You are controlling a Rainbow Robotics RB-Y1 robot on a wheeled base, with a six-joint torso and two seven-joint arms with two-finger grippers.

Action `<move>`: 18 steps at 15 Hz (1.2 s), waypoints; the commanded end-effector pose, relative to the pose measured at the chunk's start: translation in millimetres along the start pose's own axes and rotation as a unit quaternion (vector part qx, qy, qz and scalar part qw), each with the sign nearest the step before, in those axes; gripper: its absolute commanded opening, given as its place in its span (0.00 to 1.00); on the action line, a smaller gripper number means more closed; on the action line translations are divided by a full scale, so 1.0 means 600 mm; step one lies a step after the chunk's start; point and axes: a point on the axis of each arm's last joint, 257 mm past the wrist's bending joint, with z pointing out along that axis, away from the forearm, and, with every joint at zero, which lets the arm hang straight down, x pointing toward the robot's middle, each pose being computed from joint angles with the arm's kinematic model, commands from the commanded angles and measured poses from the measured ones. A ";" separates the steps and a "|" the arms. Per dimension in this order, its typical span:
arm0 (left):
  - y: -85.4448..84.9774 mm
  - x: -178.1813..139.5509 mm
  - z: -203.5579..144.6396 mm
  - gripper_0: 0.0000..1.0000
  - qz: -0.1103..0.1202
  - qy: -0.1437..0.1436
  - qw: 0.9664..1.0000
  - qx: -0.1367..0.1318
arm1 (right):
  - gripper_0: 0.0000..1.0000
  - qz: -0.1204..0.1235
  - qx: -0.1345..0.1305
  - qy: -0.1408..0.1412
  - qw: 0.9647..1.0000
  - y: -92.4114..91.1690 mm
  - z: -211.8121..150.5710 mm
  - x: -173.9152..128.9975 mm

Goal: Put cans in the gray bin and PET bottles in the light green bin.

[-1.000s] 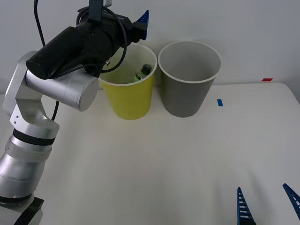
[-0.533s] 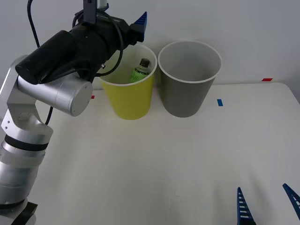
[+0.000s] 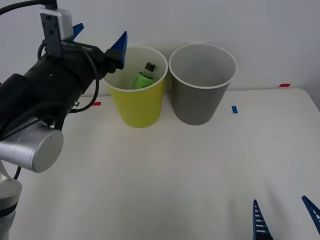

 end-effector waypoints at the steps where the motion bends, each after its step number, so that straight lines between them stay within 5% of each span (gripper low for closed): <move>1: 0.031 0.029 -0.079 1.00 0.012 0.021 0.999 -0.026 | 1.00 0.000 0.000 0.000 1.000 0.000 0.000 0.000; 6: 0.059 0.086 -0.157 1.00 0.008 0.049 0.998 -0.049 | 1.00 0.000 0.000 0.000 1.000 0.000 0.000 0.000; 18: 0.089 0.225 -0.312 1.00 -0.020 0.033 0.993 -0.107 | 1.00 0.000 0.000 0.000 1.000 0.000 0.000 0.000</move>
